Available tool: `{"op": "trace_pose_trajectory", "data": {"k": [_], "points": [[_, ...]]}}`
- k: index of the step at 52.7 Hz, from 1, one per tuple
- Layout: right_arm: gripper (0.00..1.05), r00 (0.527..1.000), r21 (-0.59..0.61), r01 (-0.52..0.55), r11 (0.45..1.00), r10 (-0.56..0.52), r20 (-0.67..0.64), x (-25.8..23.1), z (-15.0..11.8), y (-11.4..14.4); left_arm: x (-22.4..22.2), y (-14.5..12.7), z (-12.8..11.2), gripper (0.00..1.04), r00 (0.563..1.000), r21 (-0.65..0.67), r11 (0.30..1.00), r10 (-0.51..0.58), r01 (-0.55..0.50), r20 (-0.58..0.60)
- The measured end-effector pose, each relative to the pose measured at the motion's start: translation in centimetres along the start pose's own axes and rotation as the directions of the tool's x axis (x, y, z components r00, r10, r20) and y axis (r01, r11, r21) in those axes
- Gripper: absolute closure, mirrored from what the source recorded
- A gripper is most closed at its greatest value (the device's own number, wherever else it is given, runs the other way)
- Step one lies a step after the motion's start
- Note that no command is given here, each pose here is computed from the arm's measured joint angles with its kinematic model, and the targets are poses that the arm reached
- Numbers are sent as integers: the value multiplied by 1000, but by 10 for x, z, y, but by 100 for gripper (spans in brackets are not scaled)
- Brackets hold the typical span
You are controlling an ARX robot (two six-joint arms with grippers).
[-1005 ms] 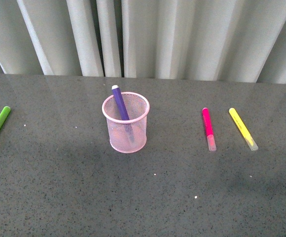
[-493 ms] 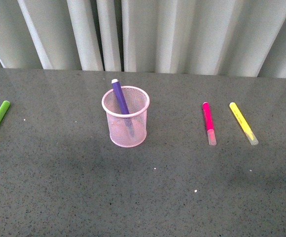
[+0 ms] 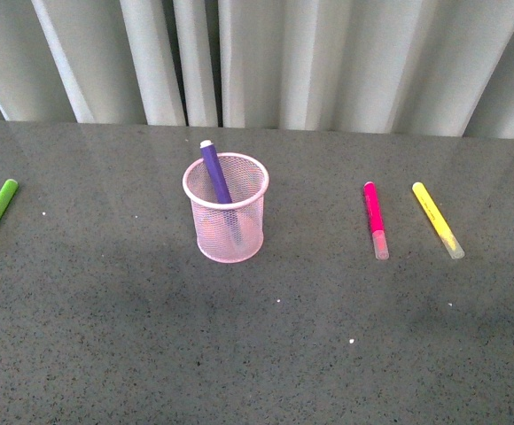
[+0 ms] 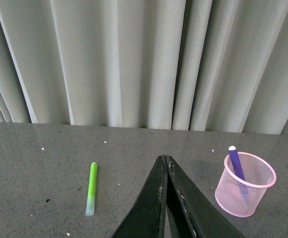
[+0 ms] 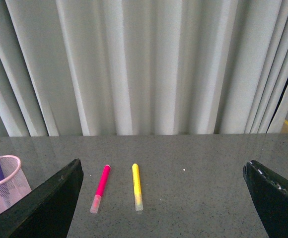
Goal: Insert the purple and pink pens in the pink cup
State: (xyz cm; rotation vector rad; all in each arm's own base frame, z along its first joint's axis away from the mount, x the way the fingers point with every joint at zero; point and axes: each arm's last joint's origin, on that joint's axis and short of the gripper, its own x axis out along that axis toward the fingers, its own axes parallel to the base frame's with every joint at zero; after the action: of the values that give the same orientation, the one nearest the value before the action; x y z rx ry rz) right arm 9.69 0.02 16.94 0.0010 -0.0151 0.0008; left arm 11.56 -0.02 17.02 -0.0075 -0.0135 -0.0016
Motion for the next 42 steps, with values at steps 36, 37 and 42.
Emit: {"op": "trace_pose_trajectory", "data": {"k": [36,37,42], "points": [[7,1000,0,0,1000,0,0,0,0,0,-18,0,-3,101,1000,0,1000,0,0,-6],[7,1000,0,0,1000,0,0,0,0,0,-18,0,-3,101,1000,0,1000,0,0,-6],[7,1000,0,0,1000,0,0,0,0,0,-18,0,-3,101,1000,0,1000,0,0,-7]]}}
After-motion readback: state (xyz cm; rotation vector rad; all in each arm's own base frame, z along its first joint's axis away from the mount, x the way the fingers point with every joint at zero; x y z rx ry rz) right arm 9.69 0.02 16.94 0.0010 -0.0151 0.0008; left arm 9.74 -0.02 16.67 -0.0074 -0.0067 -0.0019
